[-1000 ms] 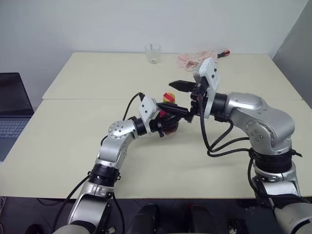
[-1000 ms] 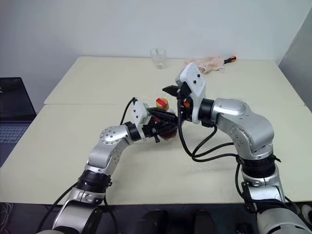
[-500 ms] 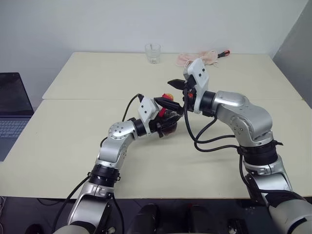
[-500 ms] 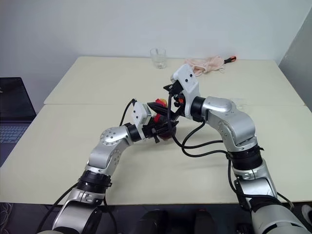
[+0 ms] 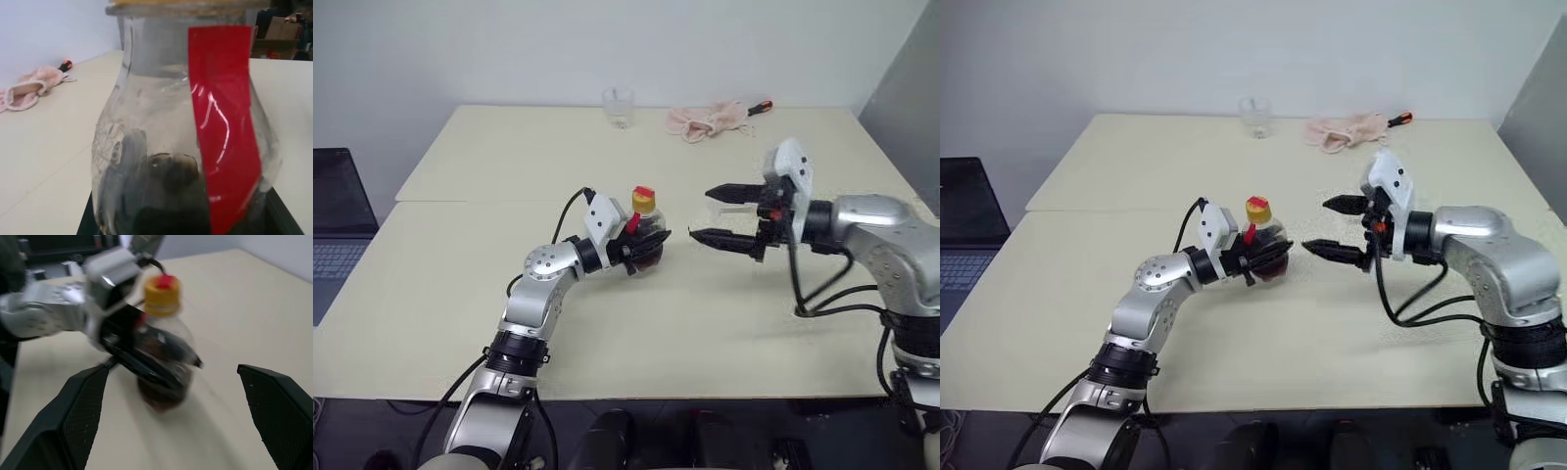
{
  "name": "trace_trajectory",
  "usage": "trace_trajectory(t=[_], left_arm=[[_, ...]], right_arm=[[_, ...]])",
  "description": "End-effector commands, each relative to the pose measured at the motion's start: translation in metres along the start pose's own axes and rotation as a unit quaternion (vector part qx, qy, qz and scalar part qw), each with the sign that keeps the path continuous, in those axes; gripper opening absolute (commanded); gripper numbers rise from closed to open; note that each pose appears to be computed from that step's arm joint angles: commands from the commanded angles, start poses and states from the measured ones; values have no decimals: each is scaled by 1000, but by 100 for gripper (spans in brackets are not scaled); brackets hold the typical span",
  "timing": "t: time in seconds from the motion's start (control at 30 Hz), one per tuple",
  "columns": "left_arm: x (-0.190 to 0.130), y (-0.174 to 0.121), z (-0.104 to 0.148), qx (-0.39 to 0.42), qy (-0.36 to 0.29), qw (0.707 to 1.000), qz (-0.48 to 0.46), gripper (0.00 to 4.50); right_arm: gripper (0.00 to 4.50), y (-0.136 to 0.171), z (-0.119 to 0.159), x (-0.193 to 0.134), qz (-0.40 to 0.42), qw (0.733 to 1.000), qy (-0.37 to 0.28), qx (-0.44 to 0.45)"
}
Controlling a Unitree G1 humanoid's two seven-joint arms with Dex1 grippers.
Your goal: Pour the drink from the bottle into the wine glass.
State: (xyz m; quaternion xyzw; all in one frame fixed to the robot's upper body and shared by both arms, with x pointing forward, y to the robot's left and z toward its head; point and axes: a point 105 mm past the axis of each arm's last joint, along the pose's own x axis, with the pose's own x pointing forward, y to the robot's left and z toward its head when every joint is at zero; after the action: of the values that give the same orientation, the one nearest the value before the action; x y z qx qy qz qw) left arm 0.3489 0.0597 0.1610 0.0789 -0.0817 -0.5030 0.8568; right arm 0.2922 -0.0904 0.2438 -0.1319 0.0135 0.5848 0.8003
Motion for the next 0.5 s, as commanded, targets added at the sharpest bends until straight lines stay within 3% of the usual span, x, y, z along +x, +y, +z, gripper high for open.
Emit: trace_trajectory(t=[0.03, 0.17, 0.5], left_arm=[[2, 1, 22, 30, -32, 999, -3, 145], [1, 2, 23, 32, -32, 999, -2, 145], [1, -1, 22, 30, -33, 999, -2, 145]], right_arm=[[450, 10, 22, 14, 26, 999, -34, -30], [450, -4, 35, 32, -18, 997, -66, -32], [450, -16, 32, 64, -64, 997, -48, -17]])
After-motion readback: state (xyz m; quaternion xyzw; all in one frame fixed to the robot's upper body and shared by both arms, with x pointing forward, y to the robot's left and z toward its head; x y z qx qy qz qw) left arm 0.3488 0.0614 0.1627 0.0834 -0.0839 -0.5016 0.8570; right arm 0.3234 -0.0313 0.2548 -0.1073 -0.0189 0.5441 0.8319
